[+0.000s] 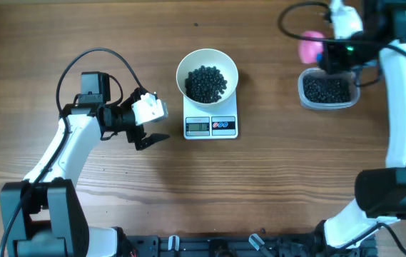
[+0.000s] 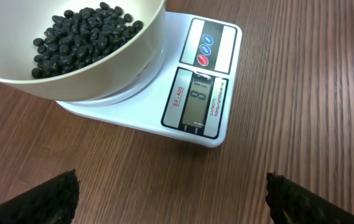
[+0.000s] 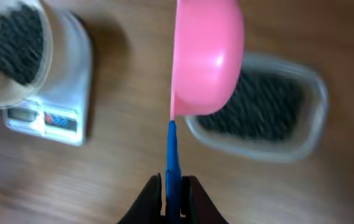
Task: Scoop item into bowl and weigh 150g on scale
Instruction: 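Return the pink scoop to the bean tub with the right gripper, then dip the scoop into the black beans and lift it out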
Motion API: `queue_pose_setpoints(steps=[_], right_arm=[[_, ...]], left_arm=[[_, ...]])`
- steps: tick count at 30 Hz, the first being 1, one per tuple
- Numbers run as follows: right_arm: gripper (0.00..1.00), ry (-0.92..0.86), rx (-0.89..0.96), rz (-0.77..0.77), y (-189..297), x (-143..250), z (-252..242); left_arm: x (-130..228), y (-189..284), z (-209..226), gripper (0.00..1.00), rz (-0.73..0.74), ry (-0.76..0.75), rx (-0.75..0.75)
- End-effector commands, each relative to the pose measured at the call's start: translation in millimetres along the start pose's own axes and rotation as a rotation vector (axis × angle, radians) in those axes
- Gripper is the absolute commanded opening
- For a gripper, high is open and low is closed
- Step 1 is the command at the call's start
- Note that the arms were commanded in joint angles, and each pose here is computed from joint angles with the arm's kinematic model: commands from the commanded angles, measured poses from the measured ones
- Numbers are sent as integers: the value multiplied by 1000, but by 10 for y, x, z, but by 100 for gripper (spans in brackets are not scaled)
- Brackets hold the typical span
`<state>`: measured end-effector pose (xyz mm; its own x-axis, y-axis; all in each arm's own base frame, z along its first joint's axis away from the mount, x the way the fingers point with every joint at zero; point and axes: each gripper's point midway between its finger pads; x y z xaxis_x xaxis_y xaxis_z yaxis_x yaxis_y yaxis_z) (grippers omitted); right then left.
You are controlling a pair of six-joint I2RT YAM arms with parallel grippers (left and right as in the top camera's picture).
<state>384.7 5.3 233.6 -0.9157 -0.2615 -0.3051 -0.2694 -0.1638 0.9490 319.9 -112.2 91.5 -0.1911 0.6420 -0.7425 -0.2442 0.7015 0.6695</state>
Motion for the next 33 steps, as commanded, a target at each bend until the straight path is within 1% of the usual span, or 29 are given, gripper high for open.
queue_pose_setpoints(steps=[1, 4, 6, 11, 18, 23, 25, 28, 30, 33], right_arm=[[4, -27, 75, 169, -151, 372, -420], [4, -30, 110, 284, -338, 546, -624], [4, -31, 121, 316, -412, 580, -677], [4, -29, 64, 393, -783, 622, -718], [4, -8, -3, 356, -1086, 460, -619], [4, 14, -165, 358, -1296, 447, -272], [4, 22, -235, 351, -1273, 454, -151], [4, 18, -265, 367, -1227, 518, -141], [4, 1, -285, 362, -1199, 547, -183], [4, -45, -347, 305, -1138, 559, -309]], left_arm=[[-62, 45, -7, 100, -25, -28, -7], [-63, 46, -8, 100, -26, -28, -6], [-62, 45, -7, 100, -25, -28, -7], [-62, 45, -7, 100, -25, -28, -7], [-63, 46, -8, 100, -26, -28, -6], [-63, 46, -7, 100, -26, -28, -7], [-62, 45, -7, 100, -25, -28, -7], [-62, 45, -8, 100, -25, -28, -7], [-63, 46, -7, 100, -26, -28, -7], [-63, 46, -7, 100, -26, -28, -7]])
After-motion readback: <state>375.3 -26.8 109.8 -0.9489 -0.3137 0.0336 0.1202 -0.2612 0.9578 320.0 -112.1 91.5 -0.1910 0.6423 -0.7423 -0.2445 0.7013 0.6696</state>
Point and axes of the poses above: each gripper's point midway between its finger pads, its own y axis back along the fingers, its own z axis along the line the jaws close on, x = y × z, and after that the axes turned 6 degrees about y, right-handed
